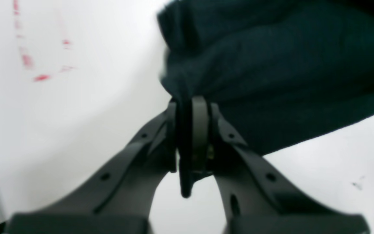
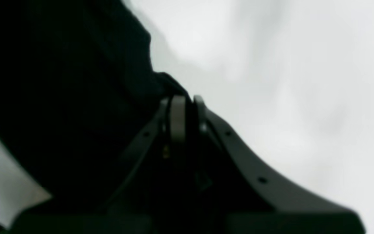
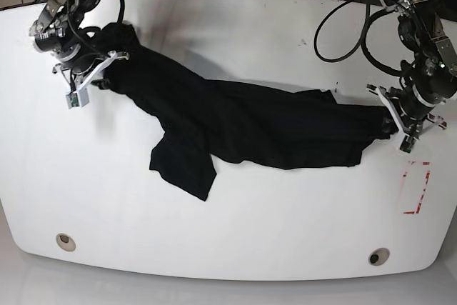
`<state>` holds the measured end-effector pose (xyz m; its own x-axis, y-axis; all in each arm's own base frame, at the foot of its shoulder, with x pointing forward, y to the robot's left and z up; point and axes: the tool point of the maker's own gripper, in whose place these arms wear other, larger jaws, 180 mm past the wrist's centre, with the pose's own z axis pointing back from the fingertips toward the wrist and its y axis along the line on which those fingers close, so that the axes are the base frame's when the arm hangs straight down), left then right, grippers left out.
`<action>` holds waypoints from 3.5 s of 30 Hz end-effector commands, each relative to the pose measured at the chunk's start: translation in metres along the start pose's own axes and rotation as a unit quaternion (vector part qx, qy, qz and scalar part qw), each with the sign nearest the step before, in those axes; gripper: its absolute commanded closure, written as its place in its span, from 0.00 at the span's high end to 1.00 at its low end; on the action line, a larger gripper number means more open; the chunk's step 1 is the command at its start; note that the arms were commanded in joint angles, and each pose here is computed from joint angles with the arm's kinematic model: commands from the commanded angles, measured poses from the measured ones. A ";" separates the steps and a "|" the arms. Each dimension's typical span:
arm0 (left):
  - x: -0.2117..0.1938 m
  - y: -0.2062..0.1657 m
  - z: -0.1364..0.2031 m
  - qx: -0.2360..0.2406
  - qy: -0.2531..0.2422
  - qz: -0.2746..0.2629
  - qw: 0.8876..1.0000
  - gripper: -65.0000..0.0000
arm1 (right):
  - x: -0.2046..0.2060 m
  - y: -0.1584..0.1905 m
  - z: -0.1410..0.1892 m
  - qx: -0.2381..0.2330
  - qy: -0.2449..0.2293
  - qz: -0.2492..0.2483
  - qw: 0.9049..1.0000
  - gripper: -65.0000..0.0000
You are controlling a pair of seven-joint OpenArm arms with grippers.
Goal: Layout the t-shirt on the table in an organized manner, then fold the t-shirt properly
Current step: 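Lift the t-shirt with both grippers and swing it toward the robot, then release with the left gripper and lift the t-shirt with the right gripper, then lay the hanging t-shirt down with the right gripper, moving the left gripper inward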
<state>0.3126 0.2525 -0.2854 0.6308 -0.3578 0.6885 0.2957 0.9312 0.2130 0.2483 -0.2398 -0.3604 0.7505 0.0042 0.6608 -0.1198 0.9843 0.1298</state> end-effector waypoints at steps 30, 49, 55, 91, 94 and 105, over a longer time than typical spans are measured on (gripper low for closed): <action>0.189 0.104 0.084 0.148 -0.178 -0.019 0.973 0.06 | 0.266 -0.048 0.020 -0.007 -0.203 0.084 0.976 0.00; 0.300 0.162 0.141 0.146 -0.273 0.003 0.951 0.06 | 0.448 -0.053 0.109 0.022 -0.307 0.096 0.947 0.00; 0.286 0.165 0.129 0.142 -0.252 0.009 0.957 0.06 | 0.424 -0.066 0.092 0.016 -0.278 0.087 0.956 0.00; -0.018 0.029 -0.007 0.017 0.033 0.063 0.997 0.06 | -0.076 0.024 -0.041 0.141 0.082 -0.106 0.981 0.00; -0.016 0.029 -0.008 0.017 0.032 0.063 0.997 0.06 | -0.098 0.042 -0.032 0.152 0.100 -0.099 0.978 0.00; -0.010 0.019 -0.012 0.004 0.030 0.046 0.998 0.06 | -0.155 0.087 0.008 0.181 0.147 -0.069 0.970 0.00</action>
<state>0.3129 0.2688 -0.3121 0.7330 -0.2625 0.6276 0.2337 0.9636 0.1301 0.1506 -0.1495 -0.4283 0.8627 -0.1169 0.4921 -0.1966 0.8189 0.5392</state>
